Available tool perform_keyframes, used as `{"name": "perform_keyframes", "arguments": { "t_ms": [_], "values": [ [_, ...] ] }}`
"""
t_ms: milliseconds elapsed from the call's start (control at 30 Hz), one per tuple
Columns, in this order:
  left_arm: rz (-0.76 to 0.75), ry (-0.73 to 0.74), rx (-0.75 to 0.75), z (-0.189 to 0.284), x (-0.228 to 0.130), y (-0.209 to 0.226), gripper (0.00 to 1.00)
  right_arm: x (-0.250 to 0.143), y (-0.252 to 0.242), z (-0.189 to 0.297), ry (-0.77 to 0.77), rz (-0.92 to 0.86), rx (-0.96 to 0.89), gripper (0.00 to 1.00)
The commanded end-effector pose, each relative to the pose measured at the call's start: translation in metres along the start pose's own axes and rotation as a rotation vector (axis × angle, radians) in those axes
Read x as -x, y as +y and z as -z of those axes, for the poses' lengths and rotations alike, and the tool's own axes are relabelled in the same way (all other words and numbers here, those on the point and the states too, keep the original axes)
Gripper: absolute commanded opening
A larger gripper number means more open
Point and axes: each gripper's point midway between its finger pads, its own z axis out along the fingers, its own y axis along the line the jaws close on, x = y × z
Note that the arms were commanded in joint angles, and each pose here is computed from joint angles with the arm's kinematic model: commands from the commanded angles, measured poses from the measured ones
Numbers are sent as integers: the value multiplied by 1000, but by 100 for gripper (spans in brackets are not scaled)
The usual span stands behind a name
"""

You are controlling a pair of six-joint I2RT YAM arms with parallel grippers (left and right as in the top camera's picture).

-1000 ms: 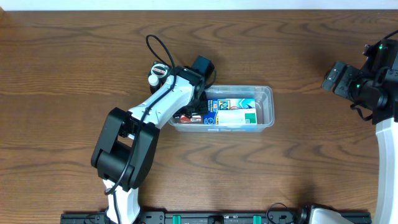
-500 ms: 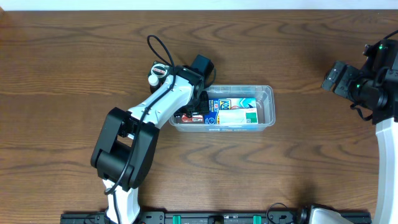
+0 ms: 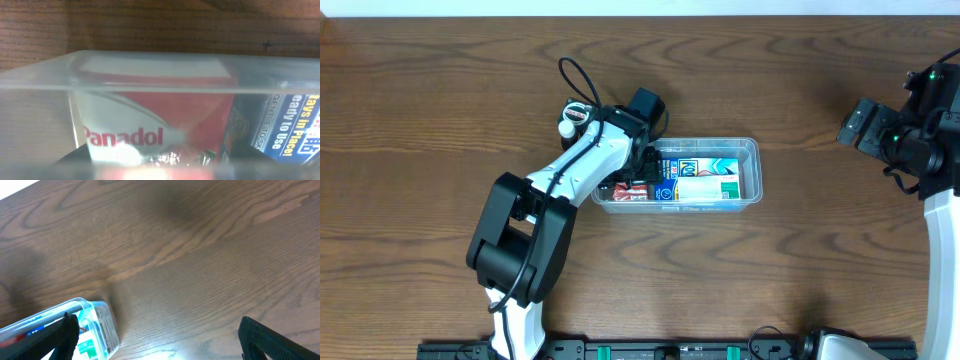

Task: Pack container
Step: 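Lower the red box upright into the container beside the blue box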

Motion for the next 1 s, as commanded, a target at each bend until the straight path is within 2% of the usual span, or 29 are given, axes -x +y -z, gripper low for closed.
{"name": "perform_keyframes", "arguments": {
  "t_ms": [0,333,467,567,833,967],
  "values": [
    [-2,87,12,-19,-17,4,83,3,-3,0,-5,-8,-10,99],
    [-1,92,-2,-19,-17,1,82,3,-3,0,-5,-8,-10,99],
    [-2,91,-2,-19,-17,1,66,3,-3,0,-5,-8,-10,99],
    [-2,91,-3,-19,-17,1,62,3,-3,0,-5,-8,-10,99],
    [-2,91,-3,-19,-17,1,63,3,-3,0,-5,-8,-10,99],
    [-2,91,-3,-19,-17,1,71,3,-3,0,-5,-8,-10,99]
  ]
}}
